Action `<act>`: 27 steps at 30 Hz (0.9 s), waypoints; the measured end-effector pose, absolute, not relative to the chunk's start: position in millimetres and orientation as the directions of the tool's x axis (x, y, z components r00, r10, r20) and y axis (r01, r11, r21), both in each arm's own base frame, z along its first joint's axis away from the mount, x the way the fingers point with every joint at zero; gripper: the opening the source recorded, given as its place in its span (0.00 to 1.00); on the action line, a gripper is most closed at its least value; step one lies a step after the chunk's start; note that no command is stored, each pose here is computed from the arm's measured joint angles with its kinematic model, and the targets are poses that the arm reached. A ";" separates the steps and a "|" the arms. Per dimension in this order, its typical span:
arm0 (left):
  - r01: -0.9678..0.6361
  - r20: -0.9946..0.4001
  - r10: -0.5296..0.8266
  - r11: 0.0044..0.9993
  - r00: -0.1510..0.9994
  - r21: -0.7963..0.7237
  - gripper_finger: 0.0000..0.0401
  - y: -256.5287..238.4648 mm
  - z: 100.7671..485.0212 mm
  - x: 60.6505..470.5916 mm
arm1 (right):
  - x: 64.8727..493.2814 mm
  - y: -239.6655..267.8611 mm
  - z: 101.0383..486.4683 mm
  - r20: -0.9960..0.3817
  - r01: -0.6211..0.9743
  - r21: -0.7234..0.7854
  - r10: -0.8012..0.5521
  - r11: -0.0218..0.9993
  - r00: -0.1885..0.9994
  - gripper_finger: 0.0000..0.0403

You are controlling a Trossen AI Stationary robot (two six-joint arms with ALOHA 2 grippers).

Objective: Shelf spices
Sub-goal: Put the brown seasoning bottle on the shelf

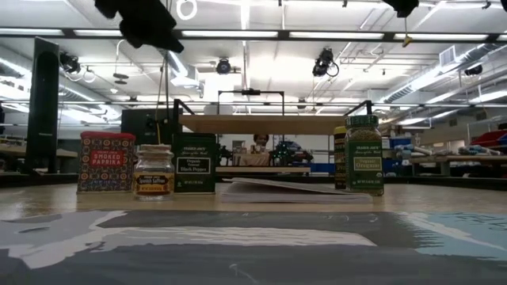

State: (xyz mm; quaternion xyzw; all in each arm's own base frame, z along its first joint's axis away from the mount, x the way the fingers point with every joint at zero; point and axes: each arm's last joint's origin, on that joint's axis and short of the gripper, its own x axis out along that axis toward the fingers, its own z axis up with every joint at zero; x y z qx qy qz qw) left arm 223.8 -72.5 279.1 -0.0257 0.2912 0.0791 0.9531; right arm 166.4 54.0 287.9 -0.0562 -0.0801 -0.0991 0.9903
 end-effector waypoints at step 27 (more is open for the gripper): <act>0.001 -0.862 0.120 0.990 0.492 0.139 0.88 -167.5 262.1 302.2 | 159.4 50.1 304.7 0.231 0.245 -0.177 -0.201 0.953 0.952 0.71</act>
